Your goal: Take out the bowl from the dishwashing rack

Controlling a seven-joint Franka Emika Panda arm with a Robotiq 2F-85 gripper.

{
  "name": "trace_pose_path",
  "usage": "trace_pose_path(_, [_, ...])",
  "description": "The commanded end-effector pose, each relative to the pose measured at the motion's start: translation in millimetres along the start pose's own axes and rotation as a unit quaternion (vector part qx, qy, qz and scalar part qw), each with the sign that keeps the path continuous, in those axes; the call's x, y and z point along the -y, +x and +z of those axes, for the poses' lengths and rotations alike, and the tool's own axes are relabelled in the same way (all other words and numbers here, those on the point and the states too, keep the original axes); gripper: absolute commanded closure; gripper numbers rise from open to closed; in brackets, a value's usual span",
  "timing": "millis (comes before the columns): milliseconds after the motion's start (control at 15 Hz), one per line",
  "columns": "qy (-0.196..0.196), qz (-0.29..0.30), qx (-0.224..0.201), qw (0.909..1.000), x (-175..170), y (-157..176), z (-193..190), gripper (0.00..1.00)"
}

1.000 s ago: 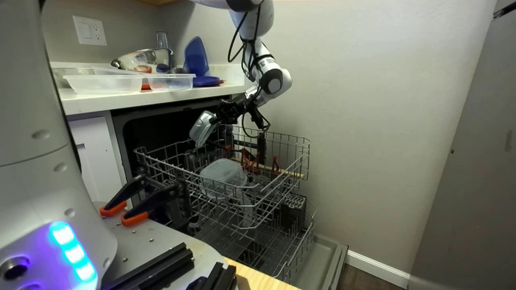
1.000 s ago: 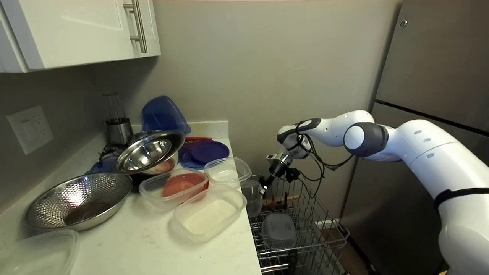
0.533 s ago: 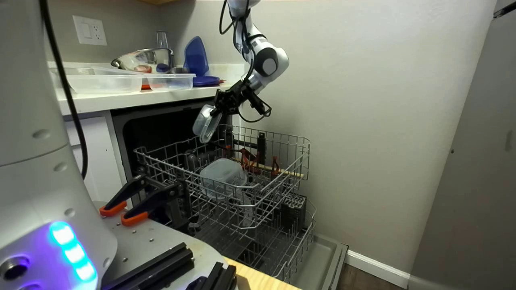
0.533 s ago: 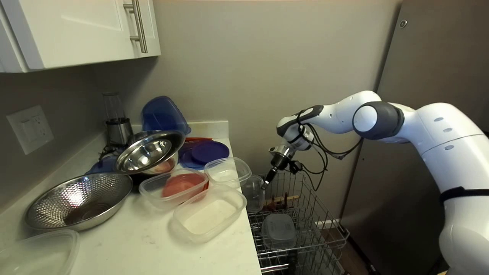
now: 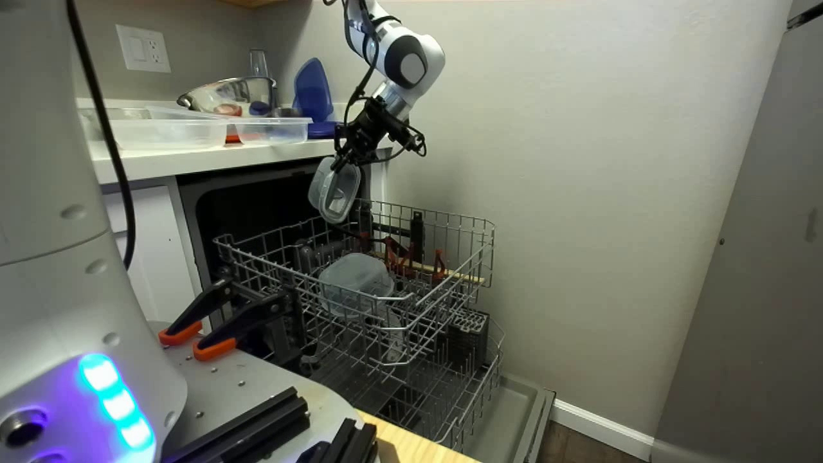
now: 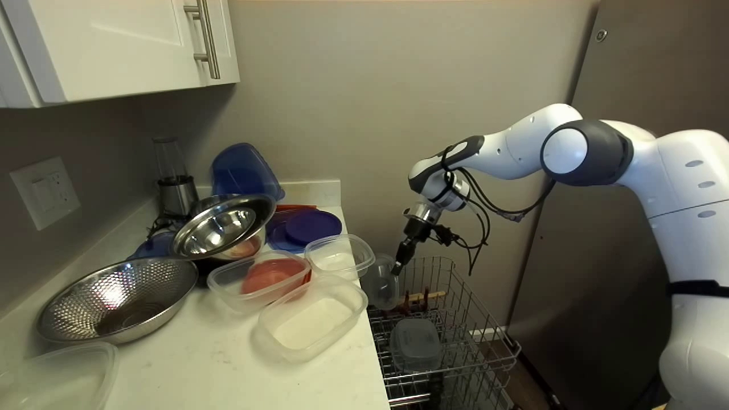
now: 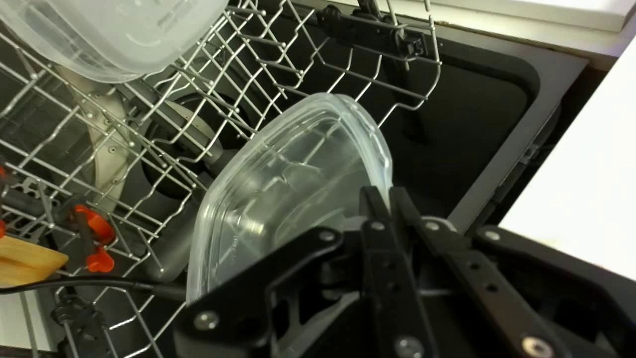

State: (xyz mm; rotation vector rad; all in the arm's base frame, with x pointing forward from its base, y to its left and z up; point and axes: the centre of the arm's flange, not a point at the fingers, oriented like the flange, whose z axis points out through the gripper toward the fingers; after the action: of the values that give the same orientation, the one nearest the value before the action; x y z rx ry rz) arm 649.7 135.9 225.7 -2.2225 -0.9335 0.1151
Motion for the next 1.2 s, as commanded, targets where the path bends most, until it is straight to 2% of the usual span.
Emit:
trace_pose_path(0, [-0.065, 0.055, 0.025, 0.9961, 49.2, -11.0, -13.0, 0.97])
trace_pose_path(400, [-0.141, 0.141, 0.066, 0.9776, 92.8, 1.4, -34.9, 0.97])
trace_pose_path(667, [-0.2, 0.181, 0.089, 0.9587, 112.4, 12.6, -41.3, 0.97])
trace_pose_path(1133, [-0.293, 0.229, 0.126, 0.9195, 144.2, 27.7, -43.7, 0.97])
